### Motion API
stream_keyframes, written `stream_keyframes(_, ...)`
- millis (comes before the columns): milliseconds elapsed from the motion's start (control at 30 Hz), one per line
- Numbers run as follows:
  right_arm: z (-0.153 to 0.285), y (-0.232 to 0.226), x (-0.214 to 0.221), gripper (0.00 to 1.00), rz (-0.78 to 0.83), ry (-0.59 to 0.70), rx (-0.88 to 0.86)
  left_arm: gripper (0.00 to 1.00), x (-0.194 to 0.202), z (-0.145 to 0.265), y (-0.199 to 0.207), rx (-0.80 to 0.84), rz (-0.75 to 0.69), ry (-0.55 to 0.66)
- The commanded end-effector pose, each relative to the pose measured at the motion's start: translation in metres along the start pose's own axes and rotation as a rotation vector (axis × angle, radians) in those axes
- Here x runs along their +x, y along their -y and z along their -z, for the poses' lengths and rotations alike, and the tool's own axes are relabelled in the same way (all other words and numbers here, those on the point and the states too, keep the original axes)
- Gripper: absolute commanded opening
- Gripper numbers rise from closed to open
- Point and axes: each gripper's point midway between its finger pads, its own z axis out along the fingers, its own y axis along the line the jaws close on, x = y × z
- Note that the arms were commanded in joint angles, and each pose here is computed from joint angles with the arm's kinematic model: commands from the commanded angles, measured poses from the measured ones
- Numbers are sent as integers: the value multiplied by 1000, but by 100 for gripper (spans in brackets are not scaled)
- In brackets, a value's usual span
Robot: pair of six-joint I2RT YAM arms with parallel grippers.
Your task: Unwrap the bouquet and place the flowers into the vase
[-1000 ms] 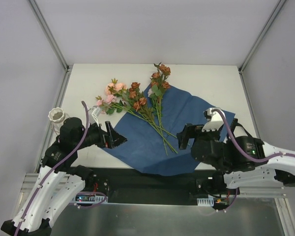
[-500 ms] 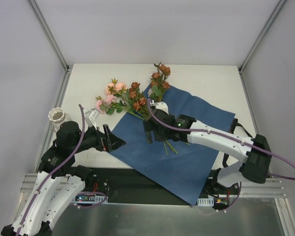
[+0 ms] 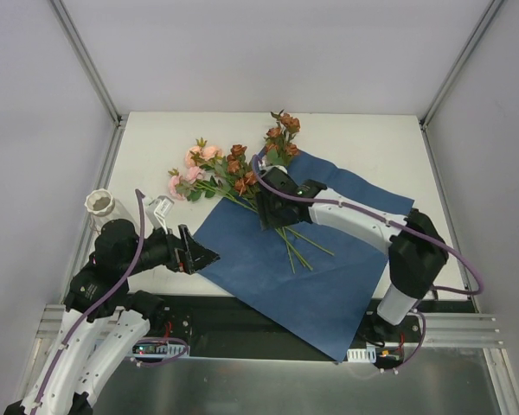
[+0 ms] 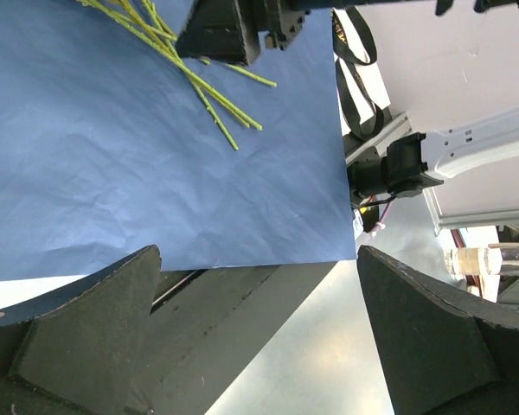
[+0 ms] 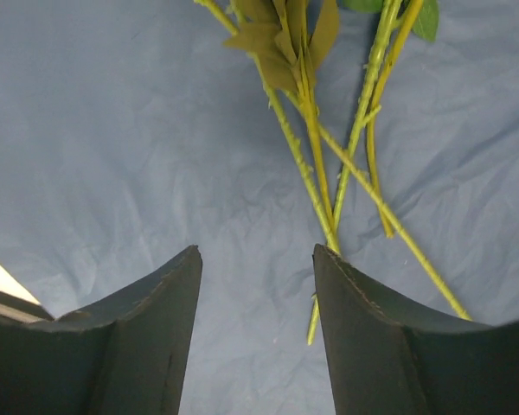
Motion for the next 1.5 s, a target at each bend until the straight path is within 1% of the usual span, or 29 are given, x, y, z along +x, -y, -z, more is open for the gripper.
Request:
stream_keyframes(0, -15, -1, -25, 54, 88, 10, -15, 95, 3, -1, 1, 11, 3, -25)
stream_keyframes(33, -19, 2, -27, 50, 127, 3, -6, 95, 3, 0, 1, 12, 1, -26)
stream_keyframes(67, -20, 2, -34, 49, 151, 9, -4, 95, 3, 0, 2, 10, 1, -29)
stream_keyframes(133, -30, 7, -32, 44, 226, -22, 17, 95, 3, 2, 3, 10, -2, -28)
stream_keyframes(167, -31, 7, -36, 43, 231, -16, 28, 95, 2, 3, 4, 13, -6, -28)
stream_keyframes(200, -37, 11, -33, 42, 271, -33, 40, 95, 3, 3, 4, 10, -4, -32)
stream_keyframes(233, -40, 15, -35, 36, 282, -38, 45, 95, 2, 4, 4, 7, -5, -30)
stream_keyframes(333, -49, 20, -31, 27, 318, -79, 18, 95, 1, 5, 4, -1, -10, -28)
stream_keyframes(533, -71, 27, -5, 23, 418, -174, -6, 95, -4, 5, 2, -25, -30, -21)
stream_keyframes(700, -85, 28, 7, 20, 434, -204, -20, 95, -7, 2, 0, -42, -35, -29)
stream_keyframes(867, -94, 31, 14, 20, 430, -216, -8, 95, -8, 1, -1, -47, -27, -35)
stream_keyframes(933, -94, 33, 14, 23, 429, -214, 7, 95, -9, 1, 0, -45, -30, -33)
stream_keyframes(1067, -81, 41, 2, 24, 431, -171, 63, 95, -9, 3, 1, -42, -30, -27)
stream_keyframes(1167, -61, 44, -11, 29, 435, -127, 105, 95, -10, 3, 1, -44, -29, -23)
stream_keyframes(1267, -40, 41, -21, 34, 434, -81, 108, 95, -12, 4, 3, -43, -31, -18)
stream_keyframes(1300, -35, 37, -21, 42, 440, -73, 92, 94, -12, 4, 3, -44, -31, -17)
stream_keyframes(1333, -31, 33, -20, 45, 443, -69, 77, 94, -14, 5, 5, -42, -35, -11)
stream_keyframes(1400, -26, 21, -18, 48, 444, -56, 26, 94, -14, 5, 5, -43, -35, -7)
stream_keyframes(1467, -32, 12, -11, 47, 443, -70, -30, 95, -14, 6, 6, -40, -34, -4)
